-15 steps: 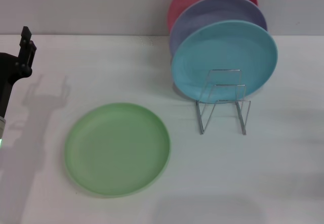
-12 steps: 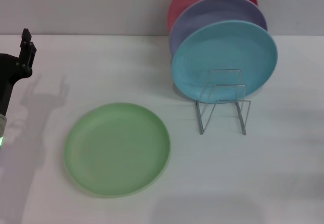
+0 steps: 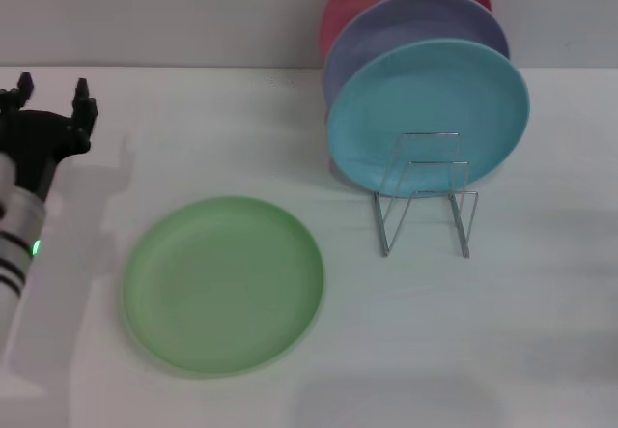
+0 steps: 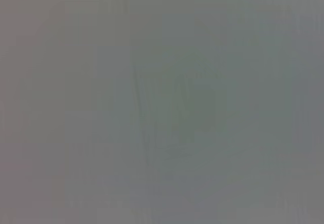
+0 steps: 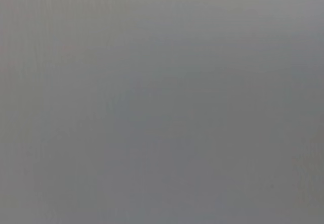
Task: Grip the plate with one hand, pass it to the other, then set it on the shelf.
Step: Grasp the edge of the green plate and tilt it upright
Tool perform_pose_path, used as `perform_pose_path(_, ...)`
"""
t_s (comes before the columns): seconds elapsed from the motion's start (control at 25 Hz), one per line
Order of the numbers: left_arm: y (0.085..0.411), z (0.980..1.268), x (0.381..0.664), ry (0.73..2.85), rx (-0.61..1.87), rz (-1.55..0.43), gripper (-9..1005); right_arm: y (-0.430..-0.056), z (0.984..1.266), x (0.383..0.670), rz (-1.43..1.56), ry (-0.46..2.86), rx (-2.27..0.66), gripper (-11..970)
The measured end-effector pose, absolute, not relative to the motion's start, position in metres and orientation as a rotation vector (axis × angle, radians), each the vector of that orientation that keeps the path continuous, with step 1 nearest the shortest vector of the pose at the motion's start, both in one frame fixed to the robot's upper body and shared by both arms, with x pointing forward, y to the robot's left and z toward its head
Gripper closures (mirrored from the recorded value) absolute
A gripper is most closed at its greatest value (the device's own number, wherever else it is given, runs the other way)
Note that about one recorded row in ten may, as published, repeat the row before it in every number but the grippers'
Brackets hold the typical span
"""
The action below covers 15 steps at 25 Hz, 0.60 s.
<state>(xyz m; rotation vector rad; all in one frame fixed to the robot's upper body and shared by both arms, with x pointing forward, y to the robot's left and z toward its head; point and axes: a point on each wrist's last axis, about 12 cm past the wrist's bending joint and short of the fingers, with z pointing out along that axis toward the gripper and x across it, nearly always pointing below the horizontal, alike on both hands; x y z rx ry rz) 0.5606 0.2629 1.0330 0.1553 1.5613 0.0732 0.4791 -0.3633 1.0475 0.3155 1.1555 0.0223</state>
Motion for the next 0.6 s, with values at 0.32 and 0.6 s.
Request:
perform_pose_path(0.32, 0.234, 1.064, 0.586, 1.695, 0.195, 0.114, 359, -0.364, 1.048, 0.478, 0.021, 1.148, 0.315, 407)
perform_pose_path(0.6, 0.227, 1.104, 0.587, 1.777, 0.211, -0.087, 360, -0.364, 1.048, 0.477, 0.017, 1.144, 0.319, 407)
